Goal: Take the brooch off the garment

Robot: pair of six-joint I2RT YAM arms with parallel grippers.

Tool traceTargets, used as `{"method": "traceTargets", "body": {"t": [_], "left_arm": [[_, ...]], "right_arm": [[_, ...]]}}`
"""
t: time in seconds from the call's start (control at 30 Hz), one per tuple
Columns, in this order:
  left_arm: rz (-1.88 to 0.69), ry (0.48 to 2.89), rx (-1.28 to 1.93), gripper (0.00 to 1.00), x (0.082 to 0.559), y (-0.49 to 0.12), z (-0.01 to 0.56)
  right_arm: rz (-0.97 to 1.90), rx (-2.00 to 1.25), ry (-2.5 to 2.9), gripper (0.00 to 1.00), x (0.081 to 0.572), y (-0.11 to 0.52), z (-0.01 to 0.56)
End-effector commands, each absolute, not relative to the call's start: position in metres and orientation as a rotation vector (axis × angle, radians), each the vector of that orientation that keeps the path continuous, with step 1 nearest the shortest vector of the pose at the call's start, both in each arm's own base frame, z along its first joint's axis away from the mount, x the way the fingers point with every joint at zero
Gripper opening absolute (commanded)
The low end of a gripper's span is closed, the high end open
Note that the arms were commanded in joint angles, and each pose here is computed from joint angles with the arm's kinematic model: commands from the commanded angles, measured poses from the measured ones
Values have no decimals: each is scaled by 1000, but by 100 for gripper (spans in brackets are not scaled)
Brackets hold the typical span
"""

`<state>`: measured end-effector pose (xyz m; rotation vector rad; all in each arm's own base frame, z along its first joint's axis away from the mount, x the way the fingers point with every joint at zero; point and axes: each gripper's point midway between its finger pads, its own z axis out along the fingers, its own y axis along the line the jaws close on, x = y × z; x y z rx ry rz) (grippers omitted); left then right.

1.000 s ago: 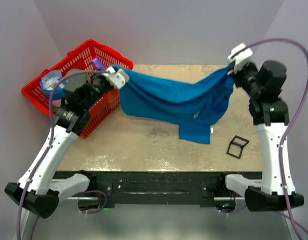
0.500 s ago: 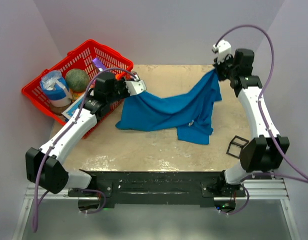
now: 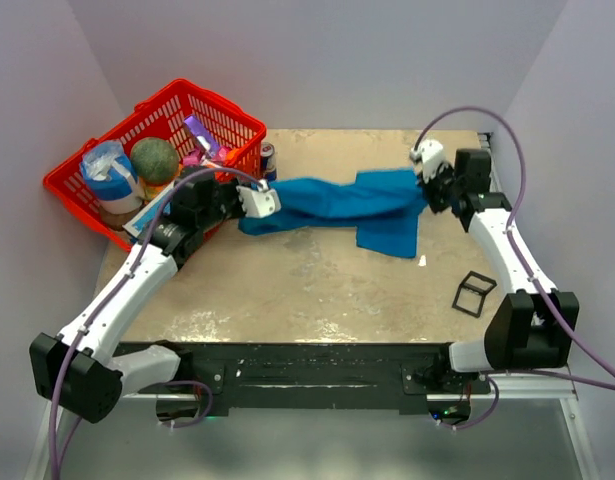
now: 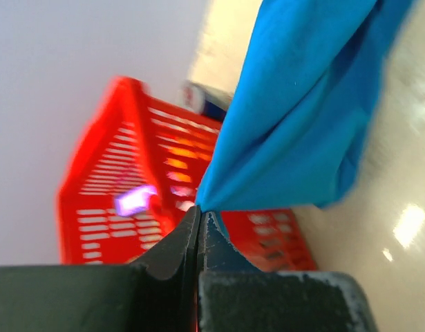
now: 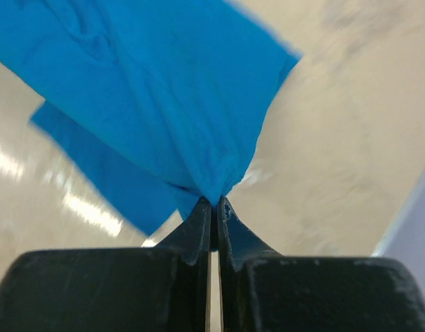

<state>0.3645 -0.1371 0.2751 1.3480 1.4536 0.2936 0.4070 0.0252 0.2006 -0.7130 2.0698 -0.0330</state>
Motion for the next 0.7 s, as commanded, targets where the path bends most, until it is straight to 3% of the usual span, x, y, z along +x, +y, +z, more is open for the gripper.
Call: {"method": "traceTargets", "body": {"t": [0.0, 0.13, 0.17, 0.27, 0.4, 0.67], "left_arm": [[201, 1643, 1614, 0, 324, -121, 189], [61, 1802, 1736, 0, 286, -113, 147], [49, 1808, 1745, 0, 283, -113, 143], [25, 1806, 1735, 0, 280, -115, 135], [10, 1803, 1714, 0, 290, -122, 134], [-52, 1883, 1627, 0, 299, -131, 141]], "right_arm": [[77, -910, 2256, 0, 342, 31, 136], [258, -1134, 2440, 23, 280, 36, 100], [274, -1139, 2450, 32, 278, 36, 100], [250, -1046, 2432, 40, 304, 34, 116], [345, -915, 2343, 43, 364, 55, 151], [296, -687, 2400, 46, 460, 36, 125]]}}
